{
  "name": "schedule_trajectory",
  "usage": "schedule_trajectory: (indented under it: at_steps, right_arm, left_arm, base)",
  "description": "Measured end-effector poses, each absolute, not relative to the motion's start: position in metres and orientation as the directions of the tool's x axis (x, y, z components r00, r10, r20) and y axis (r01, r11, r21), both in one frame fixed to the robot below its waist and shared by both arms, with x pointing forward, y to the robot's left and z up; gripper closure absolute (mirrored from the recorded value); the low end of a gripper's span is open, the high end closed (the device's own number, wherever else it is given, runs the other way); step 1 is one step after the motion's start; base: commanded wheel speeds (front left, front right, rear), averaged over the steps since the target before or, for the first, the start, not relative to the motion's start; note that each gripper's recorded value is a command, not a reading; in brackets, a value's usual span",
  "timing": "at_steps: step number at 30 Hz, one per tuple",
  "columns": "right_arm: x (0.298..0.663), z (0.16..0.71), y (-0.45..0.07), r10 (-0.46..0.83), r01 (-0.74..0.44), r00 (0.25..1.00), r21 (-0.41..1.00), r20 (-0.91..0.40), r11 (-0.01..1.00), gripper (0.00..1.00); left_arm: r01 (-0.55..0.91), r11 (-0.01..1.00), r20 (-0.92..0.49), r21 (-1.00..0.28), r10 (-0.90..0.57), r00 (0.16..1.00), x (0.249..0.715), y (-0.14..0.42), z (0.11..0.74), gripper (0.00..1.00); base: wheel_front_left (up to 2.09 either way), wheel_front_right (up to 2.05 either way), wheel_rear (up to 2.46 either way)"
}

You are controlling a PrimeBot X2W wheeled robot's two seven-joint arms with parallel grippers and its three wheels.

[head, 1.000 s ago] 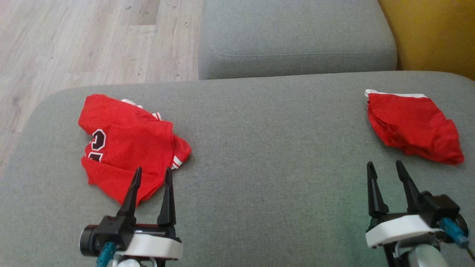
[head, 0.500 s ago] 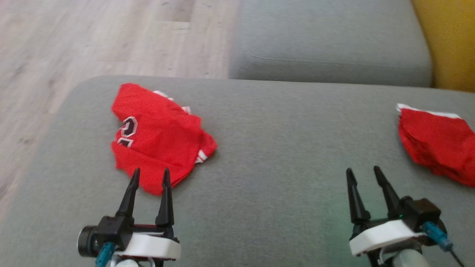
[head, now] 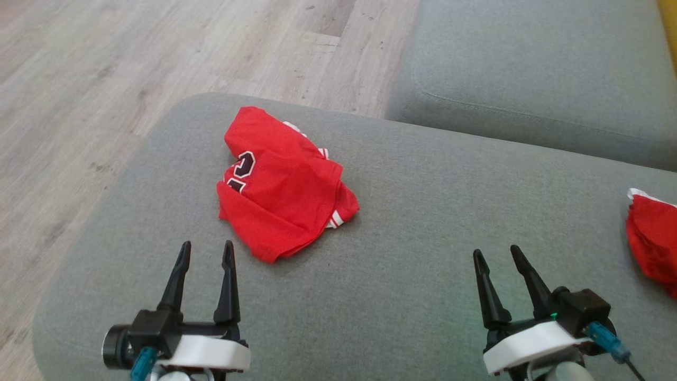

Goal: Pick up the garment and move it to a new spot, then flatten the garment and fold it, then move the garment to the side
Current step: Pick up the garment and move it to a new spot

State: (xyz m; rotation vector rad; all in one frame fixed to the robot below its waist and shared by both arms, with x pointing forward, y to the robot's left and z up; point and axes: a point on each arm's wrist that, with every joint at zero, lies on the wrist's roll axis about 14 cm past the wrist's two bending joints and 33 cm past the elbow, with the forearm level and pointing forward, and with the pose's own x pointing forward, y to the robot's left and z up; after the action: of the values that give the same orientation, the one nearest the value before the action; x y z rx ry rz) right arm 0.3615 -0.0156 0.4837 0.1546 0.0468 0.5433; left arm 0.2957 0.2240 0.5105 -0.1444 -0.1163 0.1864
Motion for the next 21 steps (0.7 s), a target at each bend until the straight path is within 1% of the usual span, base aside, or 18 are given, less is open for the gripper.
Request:
schedule_trajectory:
  at_steps: [6, 10, 12, 16, 21]
  right_arm:
    - [0.363, 0.478, -0.015, 0.518, -0.507, 0.855, 0.172, -0.019, 0.844, 0.0]
    - [0.365, 0.471, -0.021, 0.504, -0.49, 0.863, 0.183, -0.036, 0.852, 0.0]
    - [0.368, 0.466, -0.025, 0.493, -0.477, 0.869, 0.186, -0.049, 0.859, 0.0]
    - [0.376, 0.458, -0.033, 0.469, -0.45, 0.881, 0.186, -0.07, 0.873, 0.0]
    - [0.384, 0.451, -0.038, 0.454, -0.433, 0.887, 0.188, -0.085, 0.882, 0.0]
  left_arm:
    - [-0.173, 0.975, 0.081, -0.141, 0.185, 0.979, 0.298, 0.224, 0.504, 0.0]
    - [-0.131, 0.984, 0.04, -0.124, 0.137, 0.99, 0.303, 0.215, 0.492, 0.0]
    - [-0.085, 0.991, 0.0, -0.105, 0.086, 0.996, 0.309, 0.205, 0.481, 0.0]
    - [0.051, 0.998, -0.124, -0.047, -0.057, 0.991, 0.329, 0.18, 0.459, 0.0]
    - [0.136, 0.991, -0.239, 0.009, -0.13, 0.962, 0.351, 0.174, 0.443, 0.0]
  base:
    - [0.0, 0.0, 0.0]
    - [0.0, 0.0, 0.0]
    - [0.0, 0.0, 0.0]
    - [0.0, 0.0, 0.0]
    - [0.0, 0.0, 0.0]
